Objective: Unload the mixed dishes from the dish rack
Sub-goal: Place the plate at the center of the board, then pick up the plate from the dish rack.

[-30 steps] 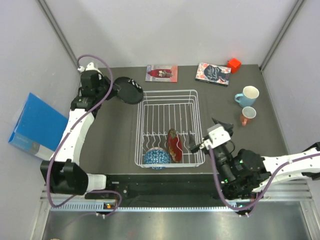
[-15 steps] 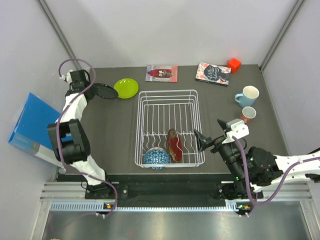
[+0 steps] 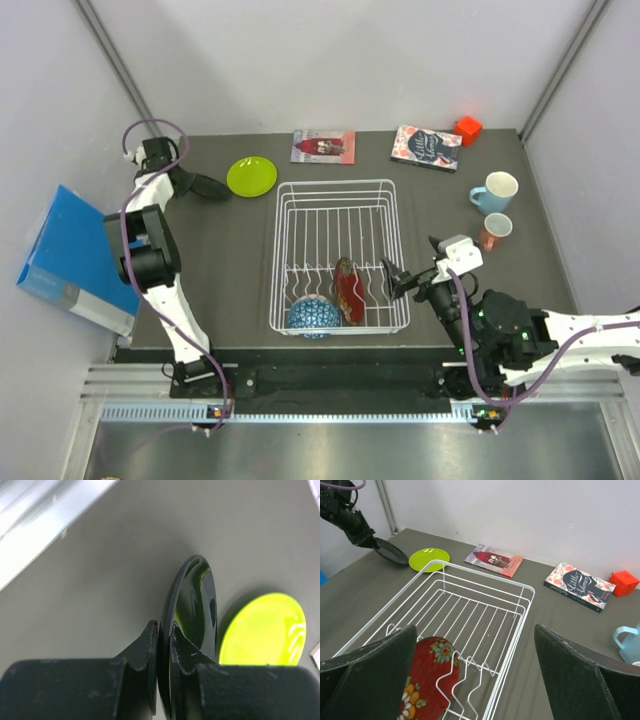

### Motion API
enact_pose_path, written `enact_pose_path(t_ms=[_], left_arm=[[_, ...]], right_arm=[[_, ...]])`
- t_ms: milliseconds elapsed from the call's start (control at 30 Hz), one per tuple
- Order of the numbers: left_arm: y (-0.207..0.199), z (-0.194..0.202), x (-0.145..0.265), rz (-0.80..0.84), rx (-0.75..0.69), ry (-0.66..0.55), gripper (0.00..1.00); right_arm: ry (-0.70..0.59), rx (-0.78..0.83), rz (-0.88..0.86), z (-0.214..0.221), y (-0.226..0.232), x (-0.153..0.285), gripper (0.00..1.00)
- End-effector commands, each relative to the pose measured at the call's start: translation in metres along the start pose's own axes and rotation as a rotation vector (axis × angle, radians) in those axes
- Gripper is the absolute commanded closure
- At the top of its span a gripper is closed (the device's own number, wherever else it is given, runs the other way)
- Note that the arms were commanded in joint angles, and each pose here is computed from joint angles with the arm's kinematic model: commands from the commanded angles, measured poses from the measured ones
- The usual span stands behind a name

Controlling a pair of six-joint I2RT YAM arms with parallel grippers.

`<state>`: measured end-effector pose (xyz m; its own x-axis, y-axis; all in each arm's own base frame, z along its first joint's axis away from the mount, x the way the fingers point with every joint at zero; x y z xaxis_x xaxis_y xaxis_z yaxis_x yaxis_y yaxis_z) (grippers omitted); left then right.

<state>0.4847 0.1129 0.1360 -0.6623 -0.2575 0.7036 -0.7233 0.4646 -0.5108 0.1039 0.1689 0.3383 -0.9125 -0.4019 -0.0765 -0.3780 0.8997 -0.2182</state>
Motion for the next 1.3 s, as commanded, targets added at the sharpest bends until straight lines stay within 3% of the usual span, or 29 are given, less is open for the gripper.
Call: enact_pose_path(t_ms=[0, 100, 133, 267, 367, 633, 967, 1133, 1267], left_arm=[[-0.007, -0.021, -0.009, -0.007, -0.019, -0.058, 0.99], [-0.002, -0.021, -0.019, -0.036, -0.030, -0.039, 0.86], [-0.003, -0.023, -0.021, -0.038, -0.038, -0.041, 0.75], [0.005, -0.015, -0.028, -0.066, -0.053, 0.006, 0.56], [0.013, -0.010, -0.027, -0.080, -0.048, 0.031, 0.46], [0.024, -0.006, -0.005, -0.120, -0.028, 0.043, 0.34], [0.047, -0.004, 0.040, -0.187, 0.064, 0.060, 0.28], [0.020, 0.004, 0.096, 0.034, 0.153, 0.085, 0.28], [-0.019, 0.032, 0.144, 0.176, 0.077, 0.100, 0.28]], right_arm=[[0.003, -0.007, -0.010, 0.001, 0.006, -0.010, 0.00], [0.014, 0.011, -0.018, 0.004, 0.009, -0.014, 0.00], [0.016, 0.009, -0.018, 0.004, 0.010, -0.015, 0.00], [0.021, 0.017, -0.024, 0.003, 0.012, -0.017, 0.00], [0.020, 0.009, -0.025, 0.003, 0.012, -0.018, 0.00], [0.026, -0.021, -0.044, 0.008, 0.014, -0.016, 0.00], [0.020, -0.049, -0.094, 0.011, 0.020, -0.014, 0.00], [0.079, 0.021, -0.146, 0.019, 0.042, -0.026, 0.00], [0.190, 0.088, -0.239, 0.038, 0.075, -0.043, 0.00]])
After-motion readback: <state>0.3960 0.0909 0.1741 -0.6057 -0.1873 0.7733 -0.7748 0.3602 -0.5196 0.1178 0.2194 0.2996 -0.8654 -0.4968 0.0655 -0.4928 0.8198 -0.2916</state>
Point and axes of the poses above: each gripper's point midway between its finger pads, its own x axis back along the fingers, its own y axis along the line the jaws close on, z = x × y, the point moved 6 cm from there along x, back along the fingers, and after that the axes turned 11 degrees about x, right-handed, at the moved point
